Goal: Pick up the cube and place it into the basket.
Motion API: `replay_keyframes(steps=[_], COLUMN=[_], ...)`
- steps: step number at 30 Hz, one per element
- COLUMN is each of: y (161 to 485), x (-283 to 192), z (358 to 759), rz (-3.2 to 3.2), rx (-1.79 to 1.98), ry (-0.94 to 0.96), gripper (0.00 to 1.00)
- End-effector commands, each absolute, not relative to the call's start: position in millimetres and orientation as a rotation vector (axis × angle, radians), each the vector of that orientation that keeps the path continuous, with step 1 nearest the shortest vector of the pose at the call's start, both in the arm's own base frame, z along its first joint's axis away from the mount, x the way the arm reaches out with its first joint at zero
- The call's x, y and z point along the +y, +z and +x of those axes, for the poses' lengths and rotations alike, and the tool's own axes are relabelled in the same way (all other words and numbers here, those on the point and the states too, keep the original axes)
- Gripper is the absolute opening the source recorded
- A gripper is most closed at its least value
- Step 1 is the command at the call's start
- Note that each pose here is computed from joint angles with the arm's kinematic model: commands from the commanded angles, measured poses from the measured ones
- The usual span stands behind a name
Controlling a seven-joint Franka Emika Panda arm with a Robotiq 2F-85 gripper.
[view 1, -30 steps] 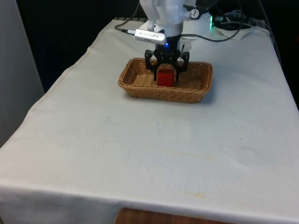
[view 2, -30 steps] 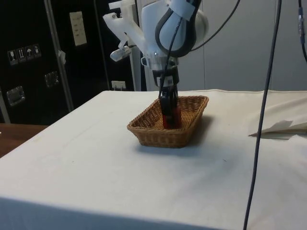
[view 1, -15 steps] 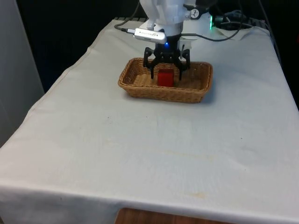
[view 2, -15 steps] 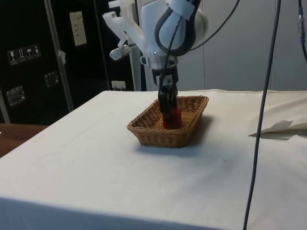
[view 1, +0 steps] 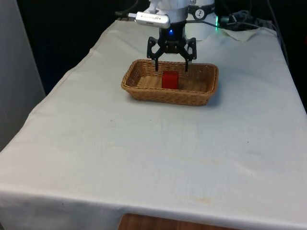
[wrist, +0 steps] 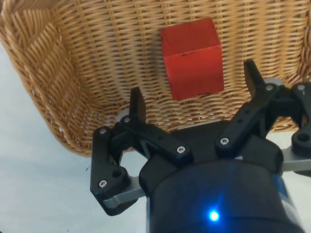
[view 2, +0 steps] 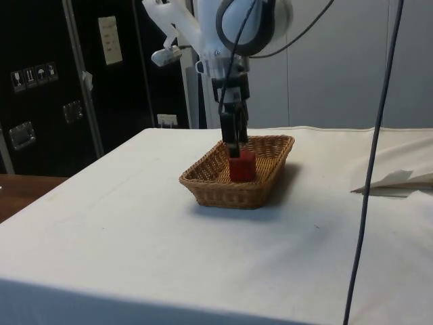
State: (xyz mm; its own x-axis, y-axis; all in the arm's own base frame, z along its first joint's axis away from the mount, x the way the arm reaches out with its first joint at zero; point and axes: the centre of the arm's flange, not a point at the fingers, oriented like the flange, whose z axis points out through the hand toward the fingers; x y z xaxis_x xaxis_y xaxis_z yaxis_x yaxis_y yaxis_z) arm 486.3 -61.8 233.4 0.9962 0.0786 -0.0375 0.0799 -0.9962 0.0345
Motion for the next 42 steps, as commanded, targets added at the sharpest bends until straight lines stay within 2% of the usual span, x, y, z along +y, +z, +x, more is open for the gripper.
replay_keyframes(steps=[1,16,22,42], y=[235.3,258.5,282.2,332.4], x=[-63.0,-62.1,-60.9,-56.7], z=[486.3,489.5,489.9,498.6], rz=[3.095,3.116,3.119,3.132], rx=[0.124,0.134,0.145,0.186], ry=[-0.06,-0.019,-0.015,-0.006], gripper=[1.0,1.0,1.0,1.0])
